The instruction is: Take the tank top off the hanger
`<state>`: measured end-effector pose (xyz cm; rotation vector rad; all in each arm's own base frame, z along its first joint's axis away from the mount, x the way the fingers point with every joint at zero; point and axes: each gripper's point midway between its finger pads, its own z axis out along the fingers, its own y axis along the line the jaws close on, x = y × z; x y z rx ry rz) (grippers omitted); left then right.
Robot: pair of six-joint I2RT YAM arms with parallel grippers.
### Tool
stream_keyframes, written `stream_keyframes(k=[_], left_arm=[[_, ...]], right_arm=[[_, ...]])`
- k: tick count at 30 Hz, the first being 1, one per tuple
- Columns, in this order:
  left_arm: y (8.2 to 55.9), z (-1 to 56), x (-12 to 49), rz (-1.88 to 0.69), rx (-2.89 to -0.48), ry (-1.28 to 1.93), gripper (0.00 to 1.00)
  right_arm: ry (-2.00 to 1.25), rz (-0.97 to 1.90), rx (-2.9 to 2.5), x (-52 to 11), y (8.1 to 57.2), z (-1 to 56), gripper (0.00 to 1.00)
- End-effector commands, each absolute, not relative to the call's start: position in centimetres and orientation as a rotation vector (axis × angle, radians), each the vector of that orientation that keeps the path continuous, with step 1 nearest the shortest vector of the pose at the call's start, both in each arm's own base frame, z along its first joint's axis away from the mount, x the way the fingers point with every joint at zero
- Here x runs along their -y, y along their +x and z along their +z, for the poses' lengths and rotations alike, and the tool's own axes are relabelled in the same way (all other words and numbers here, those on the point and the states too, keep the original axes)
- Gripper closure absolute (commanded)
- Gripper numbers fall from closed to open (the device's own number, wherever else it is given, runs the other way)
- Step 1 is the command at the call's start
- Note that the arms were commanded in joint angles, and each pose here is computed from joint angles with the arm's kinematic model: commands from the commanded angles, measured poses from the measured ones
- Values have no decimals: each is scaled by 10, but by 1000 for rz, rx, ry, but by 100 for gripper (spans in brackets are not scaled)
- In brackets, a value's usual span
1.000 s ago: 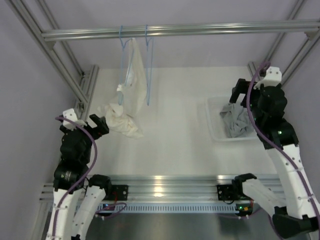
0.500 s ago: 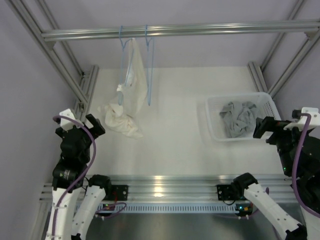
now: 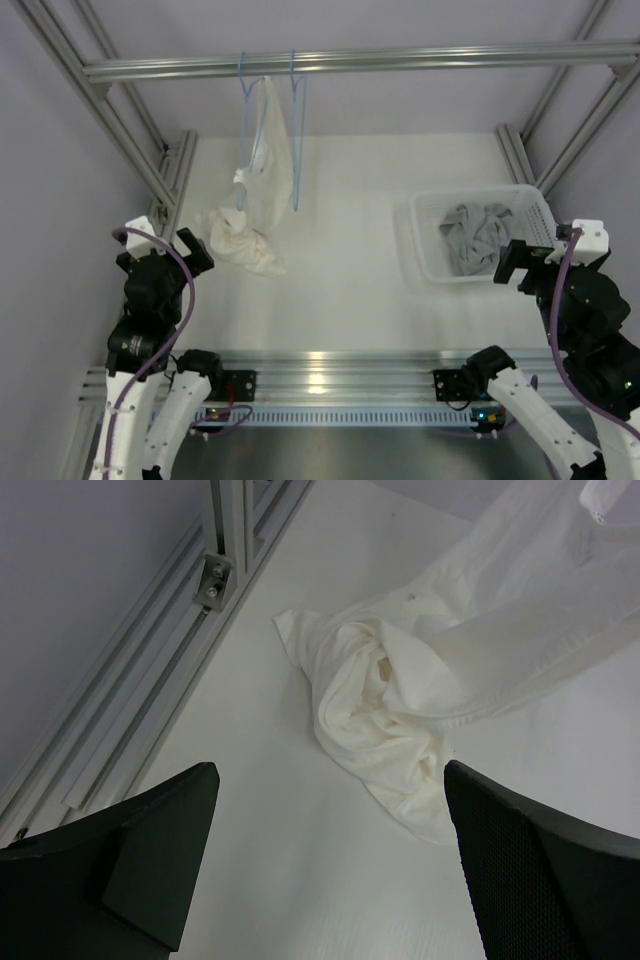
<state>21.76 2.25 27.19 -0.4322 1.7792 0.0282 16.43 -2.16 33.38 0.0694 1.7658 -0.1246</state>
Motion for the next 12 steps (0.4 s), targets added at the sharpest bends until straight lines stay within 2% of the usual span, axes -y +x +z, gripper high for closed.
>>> stream_keyframes(k=[1,12], left_arm=[[222,272,-18,12,-1776,-410,1],[223,271,-16,5,-1783,-397,1]], right_arm=[[102,-131,-1725,26,165,340,1],[122,-134,-1737,22,176,328,1]])
